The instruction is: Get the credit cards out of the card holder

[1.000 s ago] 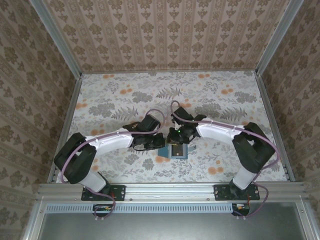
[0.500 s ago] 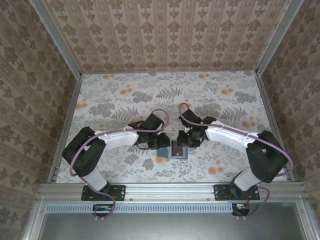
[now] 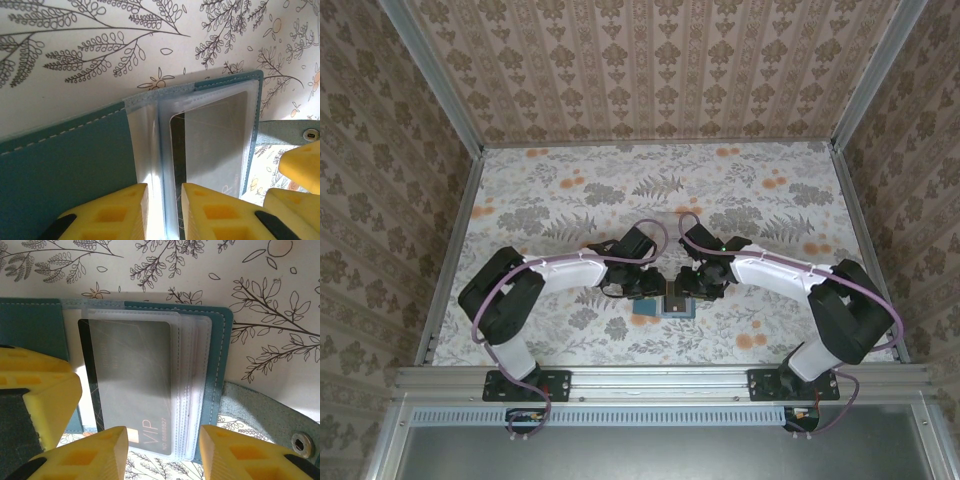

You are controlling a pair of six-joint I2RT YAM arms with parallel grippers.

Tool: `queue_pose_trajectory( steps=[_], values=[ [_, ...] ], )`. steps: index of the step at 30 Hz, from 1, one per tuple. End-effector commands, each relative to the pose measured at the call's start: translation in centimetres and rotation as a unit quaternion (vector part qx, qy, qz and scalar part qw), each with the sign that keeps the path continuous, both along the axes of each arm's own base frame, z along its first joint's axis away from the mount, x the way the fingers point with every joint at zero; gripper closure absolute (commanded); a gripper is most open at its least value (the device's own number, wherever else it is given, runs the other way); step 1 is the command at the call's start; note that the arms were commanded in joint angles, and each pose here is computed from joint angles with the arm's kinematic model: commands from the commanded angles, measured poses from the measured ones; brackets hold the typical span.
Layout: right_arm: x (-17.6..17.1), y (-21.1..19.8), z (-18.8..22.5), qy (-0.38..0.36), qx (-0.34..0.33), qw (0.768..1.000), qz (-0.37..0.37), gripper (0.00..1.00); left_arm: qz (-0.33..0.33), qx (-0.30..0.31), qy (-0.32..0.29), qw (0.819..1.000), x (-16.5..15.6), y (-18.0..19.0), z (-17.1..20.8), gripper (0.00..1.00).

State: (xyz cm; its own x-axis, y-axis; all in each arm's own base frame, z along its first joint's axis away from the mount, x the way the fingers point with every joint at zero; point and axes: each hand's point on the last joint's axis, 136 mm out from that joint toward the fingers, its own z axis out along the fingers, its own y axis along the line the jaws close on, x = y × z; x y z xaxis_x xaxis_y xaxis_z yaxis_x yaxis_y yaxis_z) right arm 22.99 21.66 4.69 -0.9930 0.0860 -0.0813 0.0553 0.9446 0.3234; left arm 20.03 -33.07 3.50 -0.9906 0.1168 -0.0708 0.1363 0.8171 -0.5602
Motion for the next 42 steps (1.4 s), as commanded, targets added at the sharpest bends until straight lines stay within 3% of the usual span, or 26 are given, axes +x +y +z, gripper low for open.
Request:
queue_pose_trajectory(
  steps=[1,20,32,42],
  values=[
    [-0.1,-0.5,-0.9,0.005,-0.012,1.000,0.004,0.57,-0.015,0.015,-0.003,1.000,-0.2,-0.1,-0.4,0.73],
    [-0.1,-1.3,-3.2,0.020,-0.048,0.999,0.009,0.57,-0.028,0.078,0.004,0.997,-0.9,1.0,-1.8,0.72],
    [-0.3,-2.6,-3.3,0.018,-0.084,0.996,0.012,0.68,-0.017,0.080,-0.003,0.997,-0.9,1.7,-1.4,0.77],
    [0.2,-1.9,-1.9,0.006,-0.064,0.998,0.014,0.60,-0.005,0.053,-0.028,0.998,-0.2,1.3,0.5,0.79]
  ],
)
